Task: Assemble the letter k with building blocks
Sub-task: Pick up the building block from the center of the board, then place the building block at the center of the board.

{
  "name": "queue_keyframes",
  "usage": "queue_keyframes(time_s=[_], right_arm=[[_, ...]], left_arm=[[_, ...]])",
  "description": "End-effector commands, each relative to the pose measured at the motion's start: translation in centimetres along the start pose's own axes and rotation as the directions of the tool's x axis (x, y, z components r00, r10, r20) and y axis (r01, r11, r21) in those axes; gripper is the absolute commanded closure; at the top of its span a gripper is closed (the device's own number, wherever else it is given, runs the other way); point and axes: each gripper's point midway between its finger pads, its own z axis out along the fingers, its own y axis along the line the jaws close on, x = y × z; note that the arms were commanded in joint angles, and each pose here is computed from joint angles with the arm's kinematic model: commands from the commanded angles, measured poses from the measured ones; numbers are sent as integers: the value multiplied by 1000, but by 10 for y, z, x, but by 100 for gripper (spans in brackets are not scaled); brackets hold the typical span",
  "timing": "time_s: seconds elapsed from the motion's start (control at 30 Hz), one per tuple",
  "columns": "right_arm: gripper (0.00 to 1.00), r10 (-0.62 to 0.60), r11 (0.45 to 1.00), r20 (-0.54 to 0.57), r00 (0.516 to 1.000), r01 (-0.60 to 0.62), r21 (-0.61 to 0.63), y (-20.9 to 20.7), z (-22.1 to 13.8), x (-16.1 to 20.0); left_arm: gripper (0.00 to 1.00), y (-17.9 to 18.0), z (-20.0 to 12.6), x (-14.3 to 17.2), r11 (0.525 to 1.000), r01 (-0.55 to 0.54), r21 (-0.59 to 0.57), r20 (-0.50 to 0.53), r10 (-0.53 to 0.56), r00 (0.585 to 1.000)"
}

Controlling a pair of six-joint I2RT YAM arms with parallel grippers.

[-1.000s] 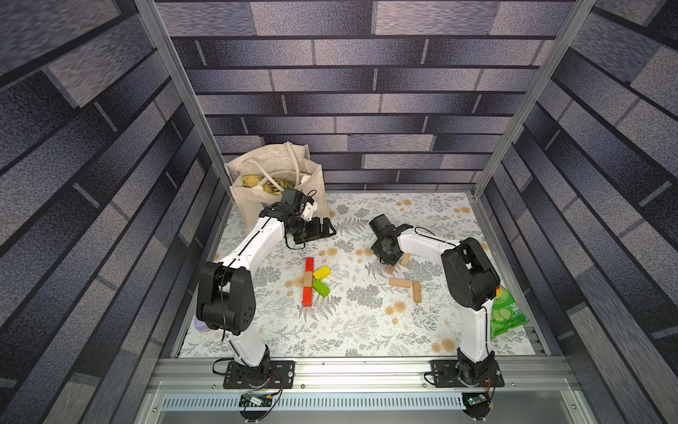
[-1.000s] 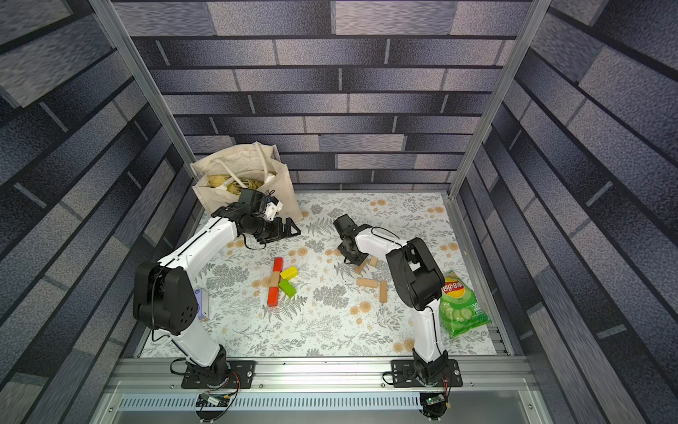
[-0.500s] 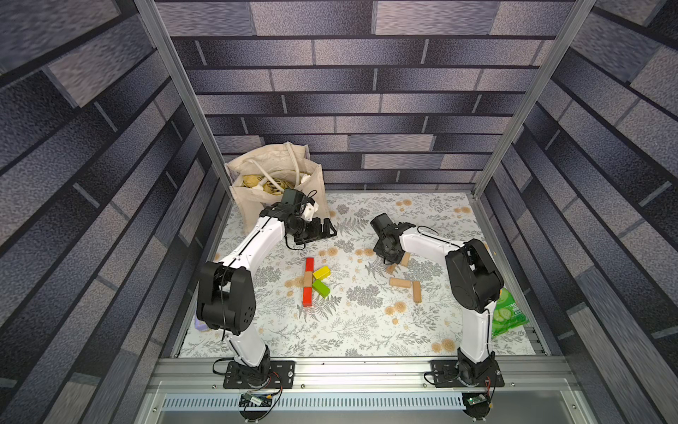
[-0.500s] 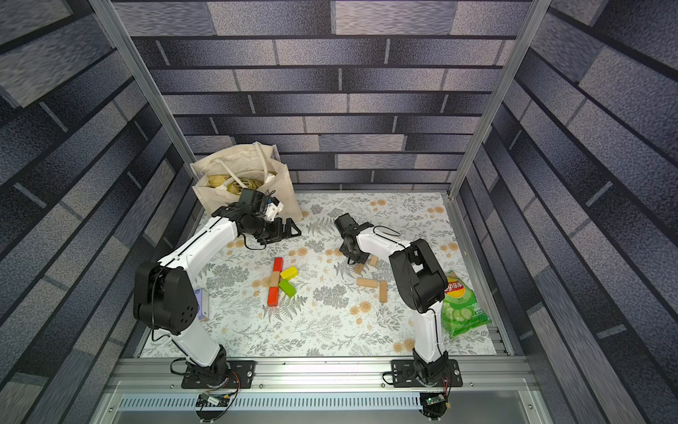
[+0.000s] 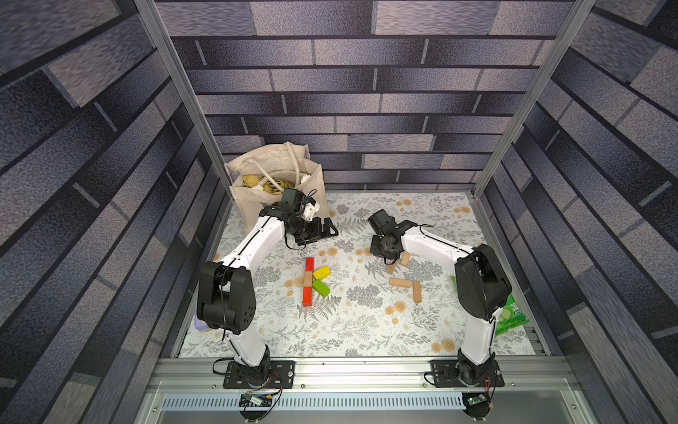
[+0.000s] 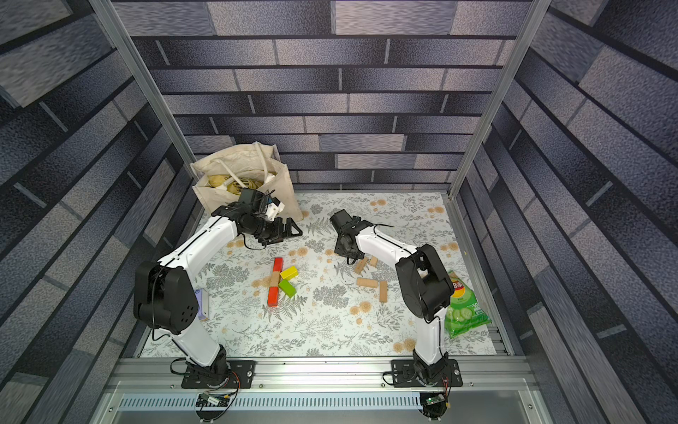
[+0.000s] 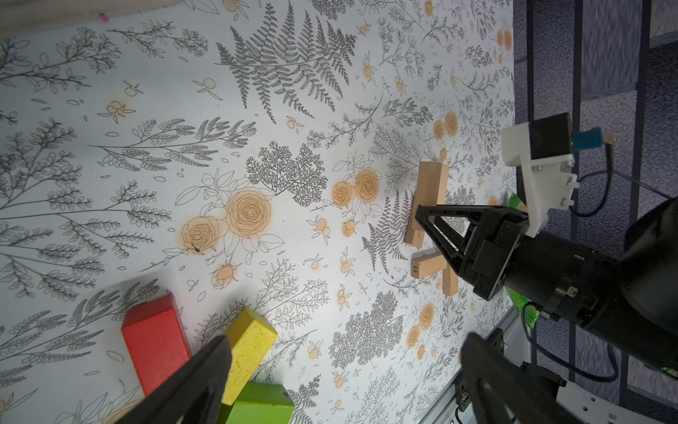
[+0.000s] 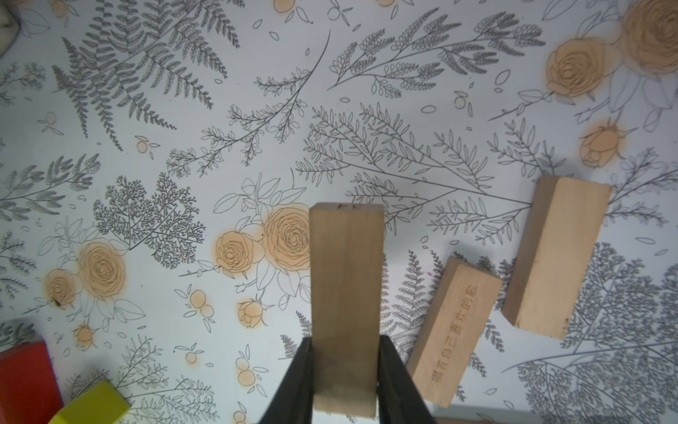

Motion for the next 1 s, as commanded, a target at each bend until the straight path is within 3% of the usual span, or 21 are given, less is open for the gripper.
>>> queue_keyframes(time_s=[0.0, 0.57, 0.97], right_arm=[[89, -12, 999, -8, 1000, 12, -31, 7, -17, 5], [89, -66, 997, -89, 994, 62, -45, 42, 7, 35], [89, -84, 996, -96, 992, 83, -10, 38, 12, 36]], left_arm=[[0, -11, -11, -3, 1000, 0, 13, 11, 0, 1000], [0, -5, -5, 1, 1000, 3, -16, -3, -3, 1000], [0, -1, -2, 1, 1000, 9, -20, -10, -10, 1000]])
